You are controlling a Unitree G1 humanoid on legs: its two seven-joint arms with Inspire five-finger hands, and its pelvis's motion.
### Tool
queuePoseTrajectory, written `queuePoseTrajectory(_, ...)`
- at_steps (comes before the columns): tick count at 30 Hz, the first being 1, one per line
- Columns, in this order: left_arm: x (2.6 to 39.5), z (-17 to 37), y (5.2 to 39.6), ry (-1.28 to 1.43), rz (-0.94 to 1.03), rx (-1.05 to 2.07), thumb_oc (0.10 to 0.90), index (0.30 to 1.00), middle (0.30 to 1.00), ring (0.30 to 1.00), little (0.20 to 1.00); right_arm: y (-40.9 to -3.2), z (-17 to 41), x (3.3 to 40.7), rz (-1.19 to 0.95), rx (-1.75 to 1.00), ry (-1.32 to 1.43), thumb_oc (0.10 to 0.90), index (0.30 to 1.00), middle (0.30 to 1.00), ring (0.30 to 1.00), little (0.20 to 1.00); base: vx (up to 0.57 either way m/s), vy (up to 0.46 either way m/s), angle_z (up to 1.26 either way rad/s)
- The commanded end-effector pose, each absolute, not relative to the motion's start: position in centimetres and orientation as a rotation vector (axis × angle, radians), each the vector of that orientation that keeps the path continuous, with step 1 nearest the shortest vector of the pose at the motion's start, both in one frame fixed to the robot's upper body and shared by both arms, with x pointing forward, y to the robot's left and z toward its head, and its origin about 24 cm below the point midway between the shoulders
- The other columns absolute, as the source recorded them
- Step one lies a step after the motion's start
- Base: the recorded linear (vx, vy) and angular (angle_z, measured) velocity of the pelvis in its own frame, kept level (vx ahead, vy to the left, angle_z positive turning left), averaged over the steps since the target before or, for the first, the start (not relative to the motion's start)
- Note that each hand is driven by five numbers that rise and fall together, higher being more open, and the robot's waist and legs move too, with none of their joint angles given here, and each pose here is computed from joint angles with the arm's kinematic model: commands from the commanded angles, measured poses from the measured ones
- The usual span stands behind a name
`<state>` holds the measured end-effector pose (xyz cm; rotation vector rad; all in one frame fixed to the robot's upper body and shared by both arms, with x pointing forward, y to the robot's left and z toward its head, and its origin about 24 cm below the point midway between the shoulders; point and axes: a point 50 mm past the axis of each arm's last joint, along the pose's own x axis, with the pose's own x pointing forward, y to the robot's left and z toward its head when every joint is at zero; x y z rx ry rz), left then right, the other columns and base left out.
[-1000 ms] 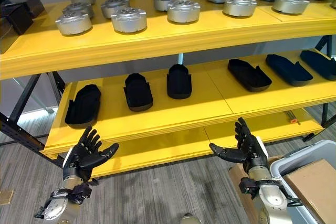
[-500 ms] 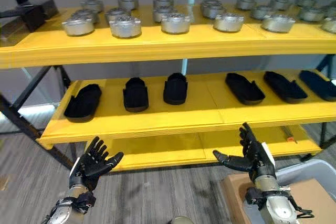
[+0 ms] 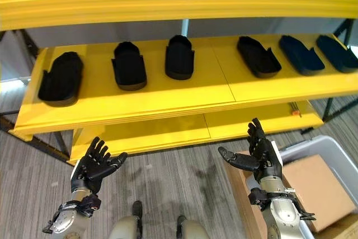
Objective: Move parts from the plastic box to the shelf.
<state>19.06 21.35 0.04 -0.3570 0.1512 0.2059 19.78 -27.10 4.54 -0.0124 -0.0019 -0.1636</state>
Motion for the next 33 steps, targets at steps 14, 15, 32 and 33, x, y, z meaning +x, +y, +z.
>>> queuePoseTrajectory(14, 20.2, 5.2, 22.9, -0.128, 0.234, -0.292, 0.900, 1.000, 1.000, 1.000, 1.000, -25.5, 10.8, 22.5, -0.103, -0.026, -0.333, 0.900, 1.000, 1.000, 1.000, 1.000, 0.08, -0.017, 0.04)
queuePoseTrajectory(15, 20.4, 5.4, 22.8, -0.137, 0.222, -0.280, 0.900, 1.000, 1.000, 1.000, 1.000, -25.1, 11.1, 22.6, -0.089, -0.015, -0.352, 0.900, 1.000, 1.000, 1.000, 1.000, 0.16, 0.049, 0.10)
queuePoseTrajectory(32, 21.8, 6.6, 23.3, -0.182, 0.185, -0.205, 0.900, 1.000, 1.000, 1.000, 1.000, -24.0, 11.6, 23.1, -0.071, -0.056, -0.382, 0.900, 1.000, 1.000, 1.000, 1.000, 0.09, 0.012, 0.07)
queuePoseTrajectory(33, 21.5, 6.4, 23.3, -0.174, 0.187, -0.214, 0.900, 1.000, 1.000, 1.000, 1.000, -24.6, 11.7, 22.9, -0.084, -0.089, -0.375, 0.900, 1.000, 1.000, 1.000, 1.000, 0.09, -0.246, 0.30)
